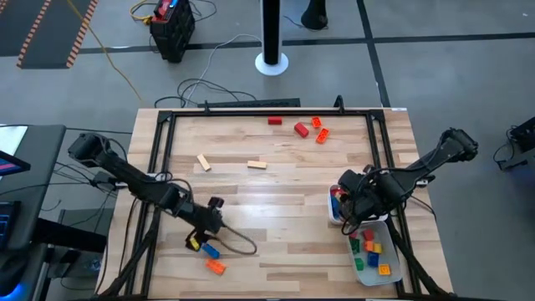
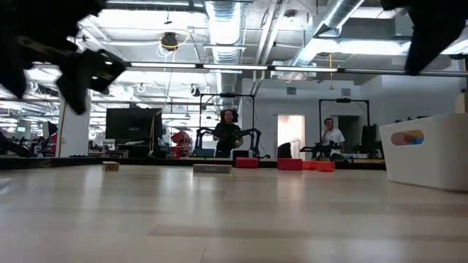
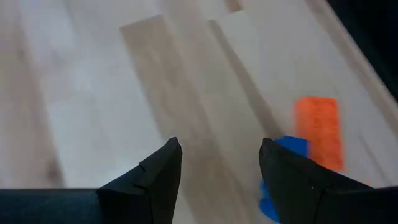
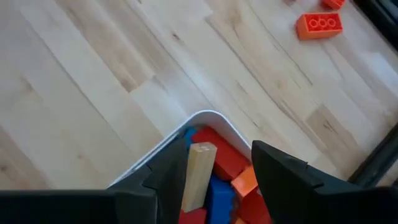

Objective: Sort blocks by size
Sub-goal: Put the 8 stud blue game piece into the white bin

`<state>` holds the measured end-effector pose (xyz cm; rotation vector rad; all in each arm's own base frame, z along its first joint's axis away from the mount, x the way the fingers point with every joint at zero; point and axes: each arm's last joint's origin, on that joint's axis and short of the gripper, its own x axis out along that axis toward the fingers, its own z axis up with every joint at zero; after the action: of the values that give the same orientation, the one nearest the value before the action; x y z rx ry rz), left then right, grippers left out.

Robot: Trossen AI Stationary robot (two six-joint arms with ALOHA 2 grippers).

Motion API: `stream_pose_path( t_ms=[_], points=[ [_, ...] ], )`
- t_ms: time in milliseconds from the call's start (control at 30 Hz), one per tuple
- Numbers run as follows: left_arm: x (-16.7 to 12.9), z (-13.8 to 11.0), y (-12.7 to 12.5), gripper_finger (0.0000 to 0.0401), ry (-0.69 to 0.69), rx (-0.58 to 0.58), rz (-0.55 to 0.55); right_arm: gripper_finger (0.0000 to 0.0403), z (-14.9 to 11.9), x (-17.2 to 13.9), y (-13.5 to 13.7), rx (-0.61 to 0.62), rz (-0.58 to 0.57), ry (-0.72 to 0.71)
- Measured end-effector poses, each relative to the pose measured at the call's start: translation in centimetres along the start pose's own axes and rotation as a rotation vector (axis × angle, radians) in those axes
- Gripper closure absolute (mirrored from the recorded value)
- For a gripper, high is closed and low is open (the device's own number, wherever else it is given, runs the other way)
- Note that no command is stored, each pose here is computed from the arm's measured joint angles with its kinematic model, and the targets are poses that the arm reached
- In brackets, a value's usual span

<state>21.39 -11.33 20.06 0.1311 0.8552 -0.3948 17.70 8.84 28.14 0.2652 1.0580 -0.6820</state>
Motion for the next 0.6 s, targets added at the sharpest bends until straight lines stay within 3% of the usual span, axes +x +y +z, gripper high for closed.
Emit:
stream_pose_path(
  t_ms=[133,333,600],
  points=[
    [-0.1,-0.2,-1.8,0.0198,-0.005,0.031,-0.027,0.0194,0.2,0.1,-0.1,-0.012,-0.021,-0.034],
    [0.0,-1.0,-4.8,0.0198,-0.002,0.108,0.050,0.0195,0.3,0.1,-0.1,-0.005,-0.025,-0.065],
    [1.8,-2.8,-7.4,0.0186,0.083,0.084,0.087,0.0195,0.4,0.1,0.1,0.016,-0.015,-0.093]
  ],
)
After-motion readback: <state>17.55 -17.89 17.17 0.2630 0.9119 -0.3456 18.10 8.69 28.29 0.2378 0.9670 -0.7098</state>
